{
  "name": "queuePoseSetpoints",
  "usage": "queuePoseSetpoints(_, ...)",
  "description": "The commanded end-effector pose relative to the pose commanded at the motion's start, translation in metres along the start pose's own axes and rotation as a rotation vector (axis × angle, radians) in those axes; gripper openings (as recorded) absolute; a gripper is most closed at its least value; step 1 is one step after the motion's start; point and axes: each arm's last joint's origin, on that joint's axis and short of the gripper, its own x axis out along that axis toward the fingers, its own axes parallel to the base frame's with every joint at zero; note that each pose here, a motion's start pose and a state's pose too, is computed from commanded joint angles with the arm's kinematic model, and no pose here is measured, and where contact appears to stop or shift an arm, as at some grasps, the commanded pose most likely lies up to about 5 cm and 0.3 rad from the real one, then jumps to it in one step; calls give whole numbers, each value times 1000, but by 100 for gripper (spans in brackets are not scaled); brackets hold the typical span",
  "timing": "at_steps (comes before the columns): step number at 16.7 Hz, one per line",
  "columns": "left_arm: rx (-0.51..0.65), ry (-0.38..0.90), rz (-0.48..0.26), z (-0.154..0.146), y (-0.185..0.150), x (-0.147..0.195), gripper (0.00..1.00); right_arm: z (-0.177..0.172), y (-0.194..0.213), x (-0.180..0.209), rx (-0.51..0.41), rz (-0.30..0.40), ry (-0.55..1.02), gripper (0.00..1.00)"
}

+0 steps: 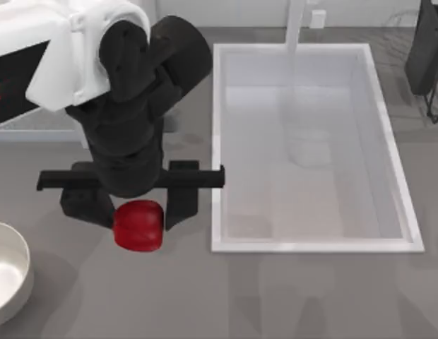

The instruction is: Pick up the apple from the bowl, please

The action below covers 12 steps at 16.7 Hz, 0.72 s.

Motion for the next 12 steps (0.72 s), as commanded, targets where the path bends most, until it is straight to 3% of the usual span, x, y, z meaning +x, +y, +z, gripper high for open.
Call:
queuePoseSetpoints(7,1,-9,-6,0,-1,83,0,0,0,0,0,0,0,100)
queuePoseSetpoints(12,1,-4,-2,-2,0,91,0,0,0,0,0,0,0,100)
